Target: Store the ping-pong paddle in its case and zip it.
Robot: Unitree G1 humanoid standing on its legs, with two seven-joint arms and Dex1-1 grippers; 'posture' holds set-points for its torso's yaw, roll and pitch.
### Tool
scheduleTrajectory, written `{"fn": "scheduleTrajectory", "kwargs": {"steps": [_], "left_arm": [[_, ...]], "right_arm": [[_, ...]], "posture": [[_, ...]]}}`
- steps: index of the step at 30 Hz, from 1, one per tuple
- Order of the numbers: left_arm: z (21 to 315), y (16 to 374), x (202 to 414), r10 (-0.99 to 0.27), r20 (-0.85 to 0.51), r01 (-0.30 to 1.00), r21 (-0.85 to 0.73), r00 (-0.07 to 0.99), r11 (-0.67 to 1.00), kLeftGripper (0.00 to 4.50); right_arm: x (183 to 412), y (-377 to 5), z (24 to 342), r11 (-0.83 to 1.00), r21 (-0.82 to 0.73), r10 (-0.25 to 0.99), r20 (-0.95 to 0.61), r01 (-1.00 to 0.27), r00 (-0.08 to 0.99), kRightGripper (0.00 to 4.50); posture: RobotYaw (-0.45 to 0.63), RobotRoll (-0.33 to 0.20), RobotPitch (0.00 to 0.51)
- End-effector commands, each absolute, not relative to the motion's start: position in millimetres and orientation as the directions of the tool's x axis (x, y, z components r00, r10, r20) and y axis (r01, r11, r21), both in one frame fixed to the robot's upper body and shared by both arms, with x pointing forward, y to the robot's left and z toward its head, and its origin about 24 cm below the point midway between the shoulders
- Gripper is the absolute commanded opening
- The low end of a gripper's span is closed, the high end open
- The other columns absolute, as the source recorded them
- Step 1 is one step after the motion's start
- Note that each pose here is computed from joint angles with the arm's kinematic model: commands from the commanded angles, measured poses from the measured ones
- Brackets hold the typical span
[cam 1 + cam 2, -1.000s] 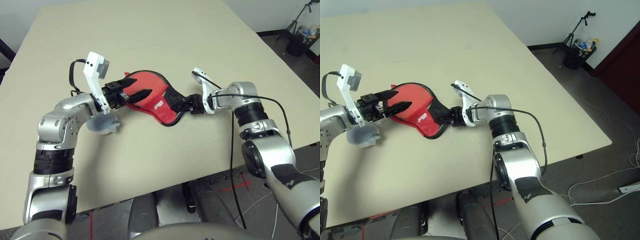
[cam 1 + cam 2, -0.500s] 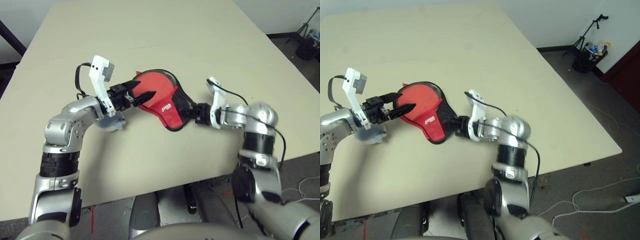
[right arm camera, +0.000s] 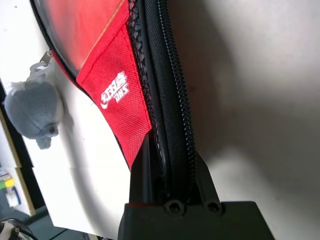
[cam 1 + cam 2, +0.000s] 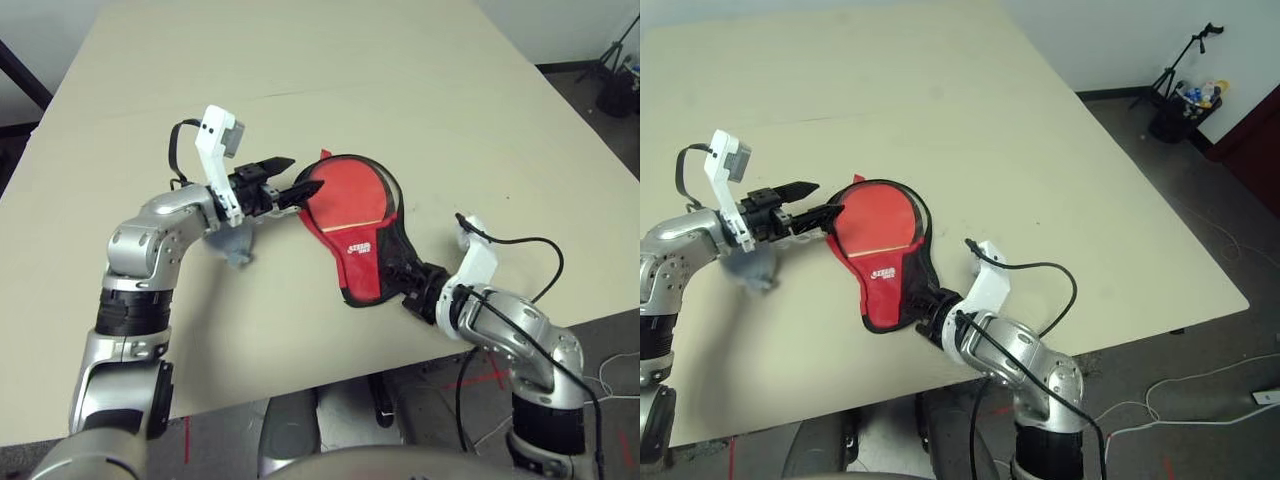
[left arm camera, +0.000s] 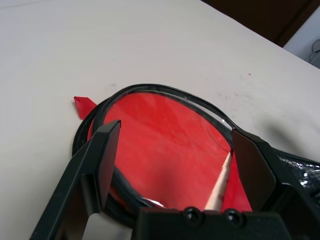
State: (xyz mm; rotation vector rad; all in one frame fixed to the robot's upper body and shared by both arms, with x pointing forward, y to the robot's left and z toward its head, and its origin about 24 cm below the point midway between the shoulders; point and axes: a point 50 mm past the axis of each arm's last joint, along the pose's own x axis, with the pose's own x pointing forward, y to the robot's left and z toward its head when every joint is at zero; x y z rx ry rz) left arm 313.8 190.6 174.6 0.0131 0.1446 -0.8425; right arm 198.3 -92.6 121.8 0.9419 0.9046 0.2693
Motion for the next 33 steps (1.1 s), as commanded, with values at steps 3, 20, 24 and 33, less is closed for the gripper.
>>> {"fn": "scheduleTrajectory", "kwargs": {"steps": [3, 20, 24, 33], "left_arm": [[170.4, 189.4, 315.3, -0.747, -0.145, 0.75, -0.047, 0.648, 0.66, 4.5], [166.6, 189.8, 314.1, -0.746, -0.146, 0.748, -0.055, 0.649, 0.661, 4.5], [166.4, 190.2, 314.0, -0.747, -0.151, 0.75, -0.053, 0.647, 0.66, 4.5], [168.6, 191.8, 316.3, -0.745, -0.15, 0.749, -0.041, 0.65, 0.662, 4.5]], "right_arm": [[185.5, -89.8, 121.9, 0.604, 0.775, 0.553, -0.577, 0.188, 0.6, 0.03], [161.7, -97.4, 122.6, 0.658, 0.739, 0.535, -0.597, 0.148, 0.598, 0.03], [162.8, -107.7, 115.7, 0.712, 0.701, 0.553, -0.6, 0.046, 0.578, 0.03], [202.1, -163.2, 151.7, 0.725, 0.464, 0.666, -0.661, -0.508, 0.346, 2.83]], "posture": [[-0.06, 0.0, 0.202], [-0.07, 0.0, 0.209], [-0.07, 0.0, 0.209], [-0.08, 0.0, 0.197]]}}
